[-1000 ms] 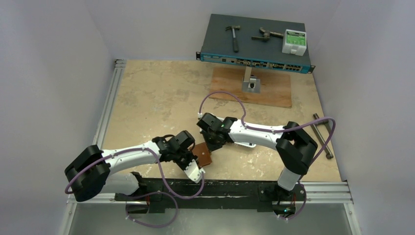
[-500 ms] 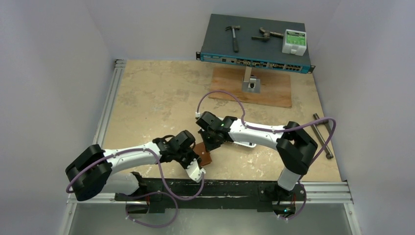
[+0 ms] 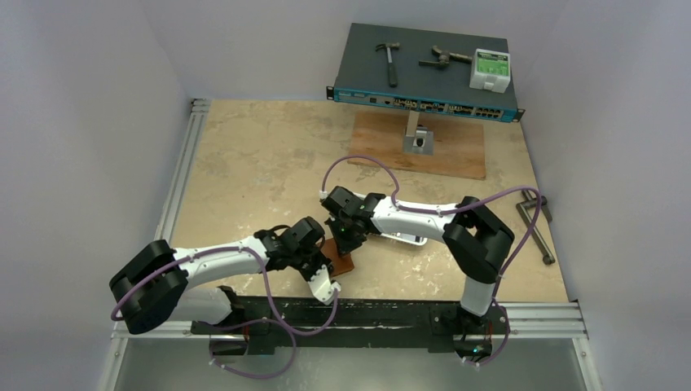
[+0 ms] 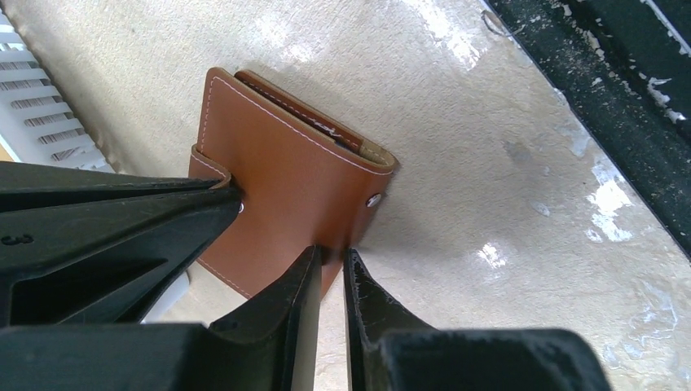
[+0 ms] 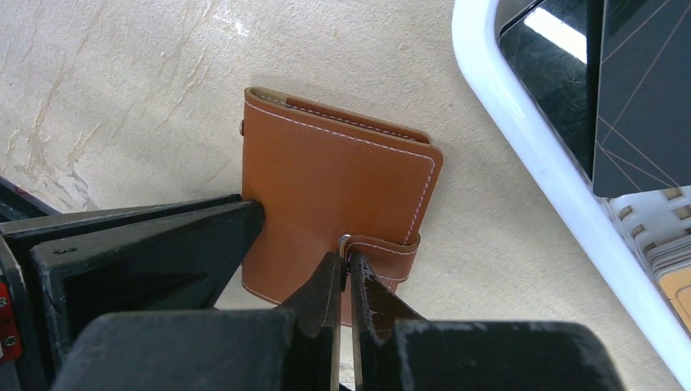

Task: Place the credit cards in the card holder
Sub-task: Close the card holder at the center of the board.

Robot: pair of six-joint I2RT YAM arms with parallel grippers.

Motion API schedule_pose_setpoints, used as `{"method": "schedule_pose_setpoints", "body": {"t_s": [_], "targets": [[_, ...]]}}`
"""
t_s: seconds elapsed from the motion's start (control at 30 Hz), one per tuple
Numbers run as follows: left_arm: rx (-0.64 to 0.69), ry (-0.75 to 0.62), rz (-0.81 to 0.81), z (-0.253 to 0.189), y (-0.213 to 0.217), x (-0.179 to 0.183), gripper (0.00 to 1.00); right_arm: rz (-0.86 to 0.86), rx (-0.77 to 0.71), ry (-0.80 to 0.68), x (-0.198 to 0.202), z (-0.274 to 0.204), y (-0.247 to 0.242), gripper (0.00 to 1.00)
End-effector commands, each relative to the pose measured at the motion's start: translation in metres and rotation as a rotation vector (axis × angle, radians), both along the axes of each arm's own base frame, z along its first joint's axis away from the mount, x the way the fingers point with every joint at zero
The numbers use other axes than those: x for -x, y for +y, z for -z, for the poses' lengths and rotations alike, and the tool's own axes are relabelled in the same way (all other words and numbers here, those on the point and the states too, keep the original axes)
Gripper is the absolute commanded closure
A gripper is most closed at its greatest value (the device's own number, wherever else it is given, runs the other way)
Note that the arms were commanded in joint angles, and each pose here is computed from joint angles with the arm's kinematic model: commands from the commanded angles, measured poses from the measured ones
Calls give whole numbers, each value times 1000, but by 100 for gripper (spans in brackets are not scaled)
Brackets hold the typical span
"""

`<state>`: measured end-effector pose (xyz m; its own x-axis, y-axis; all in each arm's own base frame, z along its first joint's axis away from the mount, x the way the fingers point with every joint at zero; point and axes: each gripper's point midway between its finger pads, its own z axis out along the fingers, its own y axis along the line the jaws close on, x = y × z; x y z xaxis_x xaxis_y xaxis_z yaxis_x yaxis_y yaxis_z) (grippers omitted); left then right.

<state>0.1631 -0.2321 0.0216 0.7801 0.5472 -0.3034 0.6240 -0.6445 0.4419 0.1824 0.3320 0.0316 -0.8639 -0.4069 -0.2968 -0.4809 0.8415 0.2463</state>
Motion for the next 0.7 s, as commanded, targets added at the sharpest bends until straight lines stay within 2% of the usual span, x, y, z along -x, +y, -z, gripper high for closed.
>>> {"method": "schedule_pose_setpoints", "body": {"t_s": [0.0, 0.67], "targets": [[-11, 52, 40, 4, 0, 9, 87, -11, -34, -26, -9, 2, 13, 100], [-34, 76, 46, 5, 2, 13, 91, 97, -32, -65, -25, 9, 11, 100]]}}
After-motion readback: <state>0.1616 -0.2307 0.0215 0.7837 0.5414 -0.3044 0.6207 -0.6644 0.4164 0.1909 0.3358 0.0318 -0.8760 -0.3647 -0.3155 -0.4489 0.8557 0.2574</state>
